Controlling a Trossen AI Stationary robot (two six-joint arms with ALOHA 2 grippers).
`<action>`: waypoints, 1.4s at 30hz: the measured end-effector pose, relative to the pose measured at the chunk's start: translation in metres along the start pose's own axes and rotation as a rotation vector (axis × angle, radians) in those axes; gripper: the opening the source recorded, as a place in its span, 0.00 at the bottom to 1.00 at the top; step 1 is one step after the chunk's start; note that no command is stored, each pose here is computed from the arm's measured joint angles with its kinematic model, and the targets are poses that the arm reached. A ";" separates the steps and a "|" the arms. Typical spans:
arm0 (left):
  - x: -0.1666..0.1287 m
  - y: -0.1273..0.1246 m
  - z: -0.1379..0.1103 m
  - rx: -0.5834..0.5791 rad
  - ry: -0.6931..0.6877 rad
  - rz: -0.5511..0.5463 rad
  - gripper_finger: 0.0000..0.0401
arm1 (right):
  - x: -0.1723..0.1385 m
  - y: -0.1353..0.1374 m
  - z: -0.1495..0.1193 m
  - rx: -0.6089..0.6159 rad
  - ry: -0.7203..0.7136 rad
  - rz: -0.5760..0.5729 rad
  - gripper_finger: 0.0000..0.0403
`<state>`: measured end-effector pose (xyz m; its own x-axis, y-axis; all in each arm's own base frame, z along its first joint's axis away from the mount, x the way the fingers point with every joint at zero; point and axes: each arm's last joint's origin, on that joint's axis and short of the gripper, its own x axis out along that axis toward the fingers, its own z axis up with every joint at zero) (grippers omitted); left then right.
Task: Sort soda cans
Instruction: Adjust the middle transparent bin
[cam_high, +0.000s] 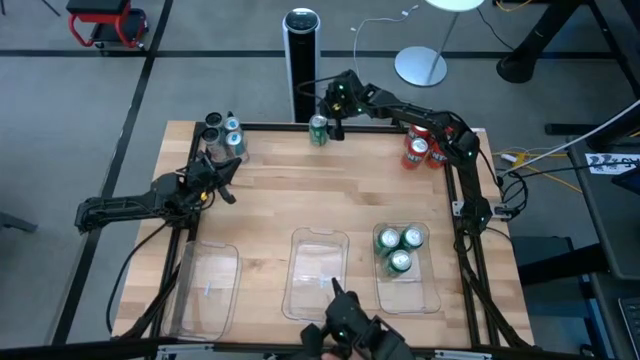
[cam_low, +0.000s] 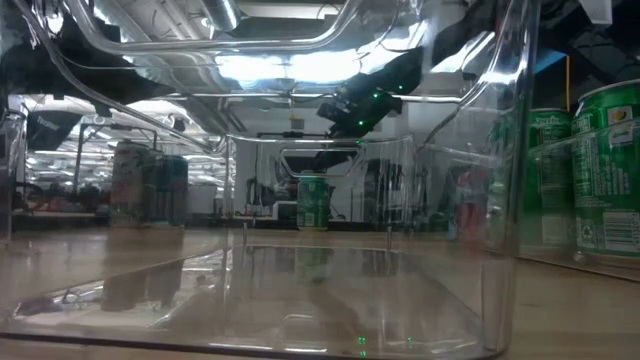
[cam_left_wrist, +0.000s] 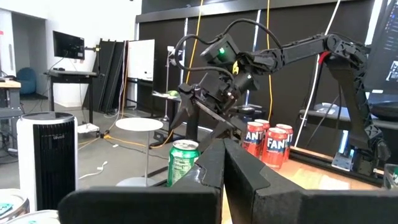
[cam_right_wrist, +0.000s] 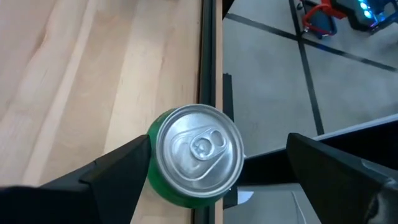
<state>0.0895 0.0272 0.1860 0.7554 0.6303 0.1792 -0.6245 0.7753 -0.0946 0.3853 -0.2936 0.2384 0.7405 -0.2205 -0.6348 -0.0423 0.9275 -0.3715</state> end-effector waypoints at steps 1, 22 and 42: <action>0.000 0.000 0.000 0.000 0.000 0.000 0.00 | 0.000 0.000 0.000 -0.011 0.001 0.001 0.93; 0.000 0.000 0.000 0.012 0.002 0.000 0.00 | -0.089 0.098 0.097 -0.368 0.009 0.231 0.93; 0.000 0.000 -0.001 -0.027 0.009 0.000 0.00 | -0.117 0.286 0.168 -0.409 0.090 0.345 0.93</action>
<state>0.0897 0.0272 0.1851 0.7570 0.6308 0.1706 -0.6191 0.7759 -0.1214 0.3989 0.0477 0.3201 0.5776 0.0342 -0.8156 -0.5439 0.7612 -0.3532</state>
